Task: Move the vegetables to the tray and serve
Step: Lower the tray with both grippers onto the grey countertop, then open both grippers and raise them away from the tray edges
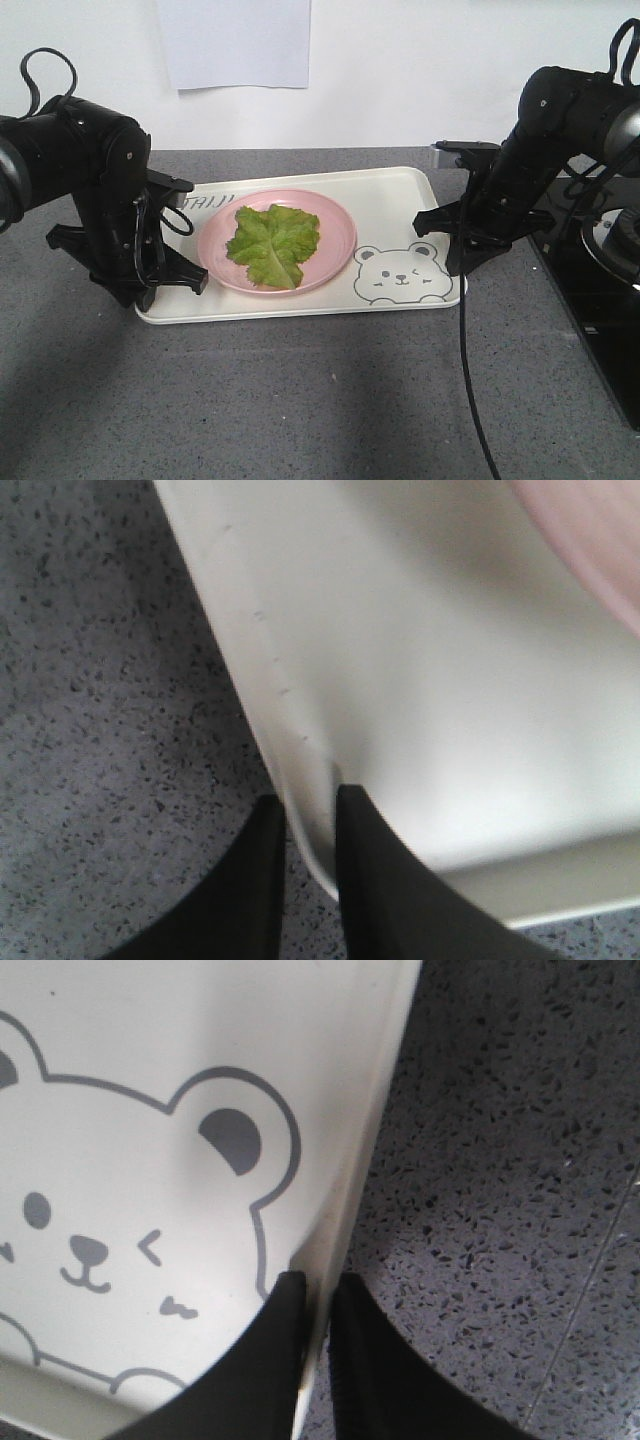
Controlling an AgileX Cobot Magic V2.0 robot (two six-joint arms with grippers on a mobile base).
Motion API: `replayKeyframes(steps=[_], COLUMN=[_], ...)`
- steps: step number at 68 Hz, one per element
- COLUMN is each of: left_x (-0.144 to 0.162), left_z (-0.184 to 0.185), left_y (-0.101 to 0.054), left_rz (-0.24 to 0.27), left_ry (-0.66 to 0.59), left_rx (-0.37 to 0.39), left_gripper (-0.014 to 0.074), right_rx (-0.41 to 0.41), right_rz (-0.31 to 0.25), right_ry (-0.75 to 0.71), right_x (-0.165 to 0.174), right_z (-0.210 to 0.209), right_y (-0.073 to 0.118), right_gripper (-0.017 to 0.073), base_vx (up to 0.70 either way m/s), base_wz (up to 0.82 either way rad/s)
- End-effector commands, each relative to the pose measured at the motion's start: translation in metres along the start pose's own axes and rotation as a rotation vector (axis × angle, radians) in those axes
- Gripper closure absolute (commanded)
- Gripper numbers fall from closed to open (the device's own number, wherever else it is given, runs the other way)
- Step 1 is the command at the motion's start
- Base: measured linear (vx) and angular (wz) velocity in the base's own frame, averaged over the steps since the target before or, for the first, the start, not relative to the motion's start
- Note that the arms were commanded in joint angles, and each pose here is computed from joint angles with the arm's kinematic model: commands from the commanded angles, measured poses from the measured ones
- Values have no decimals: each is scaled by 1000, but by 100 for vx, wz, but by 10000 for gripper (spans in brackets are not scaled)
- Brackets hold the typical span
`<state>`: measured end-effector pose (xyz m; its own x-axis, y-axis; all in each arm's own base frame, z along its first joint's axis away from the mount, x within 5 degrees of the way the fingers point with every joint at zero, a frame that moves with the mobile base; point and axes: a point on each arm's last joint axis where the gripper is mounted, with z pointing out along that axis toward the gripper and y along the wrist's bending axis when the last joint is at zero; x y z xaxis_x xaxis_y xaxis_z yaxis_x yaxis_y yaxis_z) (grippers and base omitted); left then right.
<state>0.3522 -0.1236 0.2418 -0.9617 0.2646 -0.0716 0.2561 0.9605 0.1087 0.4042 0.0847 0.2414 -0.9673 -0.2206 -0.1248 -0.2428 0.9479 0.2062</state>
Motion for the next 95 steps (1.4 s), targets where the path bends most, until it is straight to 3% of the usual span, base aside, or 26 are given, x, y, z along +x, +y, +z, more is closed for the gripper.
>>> replayKeyframes(steps=[1, 34, 63, 81, 95], left_x=[-5, -3, -3, -3, -3], left_z=[-28, -27, -27, -27, -27], left_y=[-15, -10, -9, -9, -7], left_rz=[26, 66, 65, 67, 73], left_ry=[-153, -132, -127, -124, -120], left_rx=[103, 40, 31, 27, 8], left_gripper=[597, 489, 162, 126, 126], right_rx=[-128, -129, -129, -90, -78], right_rz=[-51, -58, -58, -64, -71], right_ry=[-106, -98, -98, -93, -171], right_x=[-1, -1, -1, 1, 3], right_z=[-29, -29, -29, -31, -50], right_y=[30, 30, 30, 27, 31], right_gripper=[475, 168, 151, 151, 151], base_vx=[0, 0, 0, 0, 0], base_wz=[0, 0, 0, 0, 0])
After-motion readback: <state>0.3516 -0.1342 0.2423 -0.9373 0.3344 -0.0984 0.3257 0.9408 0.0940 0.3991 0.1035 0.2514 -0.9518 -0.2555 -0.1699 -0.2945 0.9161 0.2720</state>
